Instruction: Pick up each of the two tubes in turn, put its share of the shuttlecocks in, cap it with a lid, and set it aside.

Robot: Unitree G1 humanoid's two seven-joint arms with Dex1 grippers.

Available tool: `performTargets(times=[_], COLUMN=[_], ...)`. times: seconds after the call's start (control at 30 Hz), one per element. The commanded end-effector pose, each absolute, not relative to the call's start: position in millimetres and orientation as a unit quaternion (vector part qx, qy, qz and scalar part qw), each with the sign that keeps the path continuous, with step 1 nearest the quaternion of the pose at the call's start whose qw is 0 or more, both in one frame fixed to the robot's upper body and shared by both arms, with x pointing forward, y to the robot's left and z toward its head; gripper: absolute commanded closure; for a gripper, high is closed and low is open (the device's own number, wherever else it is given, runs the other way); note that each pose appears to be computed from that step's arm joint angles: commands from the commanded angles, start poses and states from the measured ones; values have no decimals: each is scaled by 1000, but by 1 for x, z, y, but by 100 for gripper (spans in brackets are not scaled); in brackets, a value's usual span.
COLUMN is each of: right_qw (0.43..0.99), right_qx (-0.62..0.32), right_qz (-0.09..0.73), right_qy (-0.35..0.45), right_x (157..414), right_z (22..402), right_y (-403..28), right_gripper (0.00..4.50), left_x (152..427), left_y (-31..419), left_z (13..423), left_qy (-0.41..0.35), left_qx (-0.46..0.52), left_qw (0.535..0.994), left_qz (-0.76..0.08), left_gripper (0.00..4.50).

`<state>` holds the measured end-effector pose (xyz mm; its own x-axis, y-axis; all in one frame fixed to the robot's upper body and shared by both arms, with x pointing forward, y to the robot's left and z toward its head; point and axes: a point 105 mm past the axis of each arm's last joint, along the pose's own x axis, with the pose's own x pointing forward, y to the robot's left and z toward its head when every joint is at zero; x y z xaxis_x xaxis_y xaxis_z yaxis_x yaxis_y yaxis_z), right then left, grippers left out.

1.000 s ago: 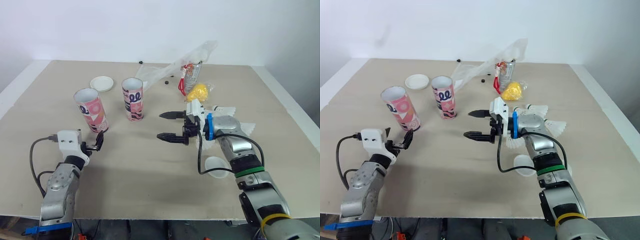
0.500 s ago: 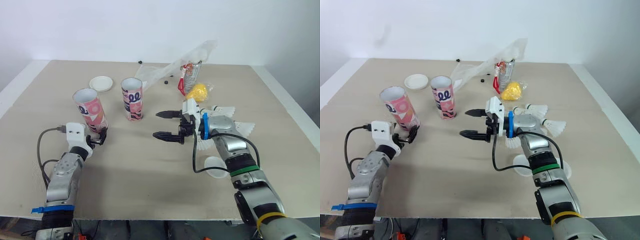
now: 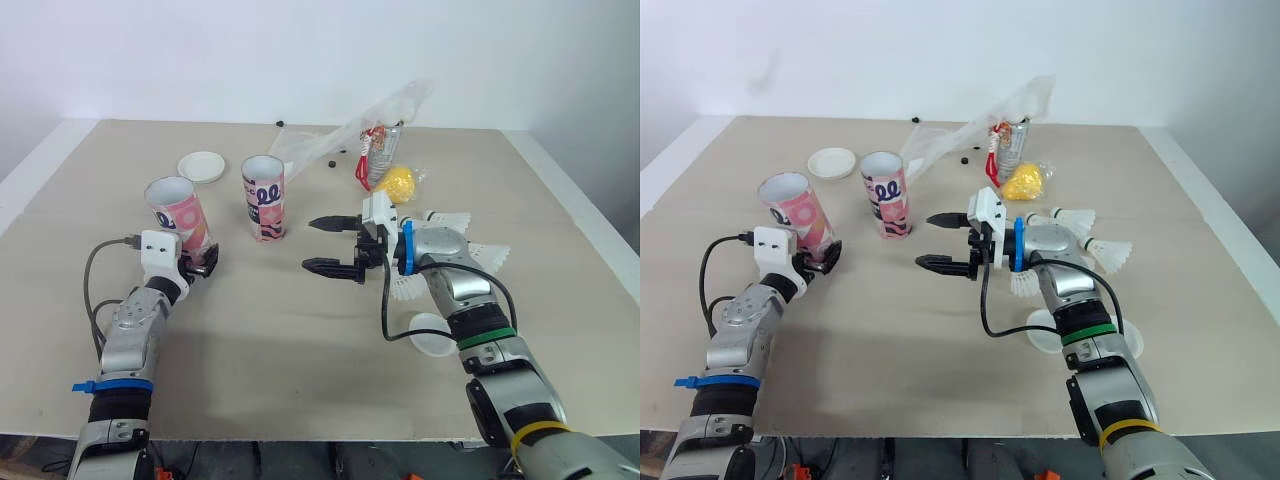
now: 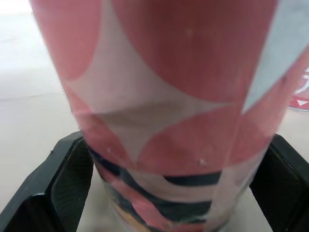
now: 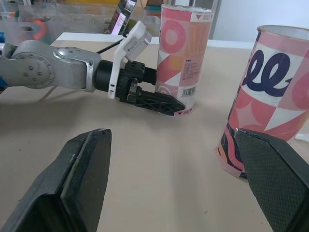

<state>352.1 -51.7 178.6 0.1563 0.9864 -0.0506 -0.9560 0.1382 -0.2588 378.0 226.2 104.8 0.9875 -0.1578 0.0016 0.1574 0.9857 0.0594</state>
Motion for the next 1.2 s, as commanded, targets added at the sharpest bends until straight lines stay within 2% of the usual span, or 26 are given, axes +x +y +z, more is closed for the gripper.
performTargets(times=[0.03,0.6,0.7,0.73,1.03,1.2], right_qw=[747,746,746,746,752,759], right_qx=[-119,-121,-121,-121,-103,-96], right_qz=[646,648,648,648,644,637], right_qy=[-99,-93,-93,-93,-91,-94], right_x=[350,348,348,347,348,345], right_z=[198,197,196,196,197,199], right_y=[-50,-51,-51,-50,-52,-57], right_gripper=[12,12,0,0,0,0], left_x=[383,391,392,392,391,381], left_y=[226,216,216,217,227,228], left_z=[119,120,119,119,120,125], left_qy=[-27,-36,-32,-32,-33,-40], left_qx=[47,53,46,47,55,86], left_qw=[994,989,989,990,991,986], left_qz=[-92,-133,-134,-132,-114,-140], left_gripper=[0,0,62,99,105,105])
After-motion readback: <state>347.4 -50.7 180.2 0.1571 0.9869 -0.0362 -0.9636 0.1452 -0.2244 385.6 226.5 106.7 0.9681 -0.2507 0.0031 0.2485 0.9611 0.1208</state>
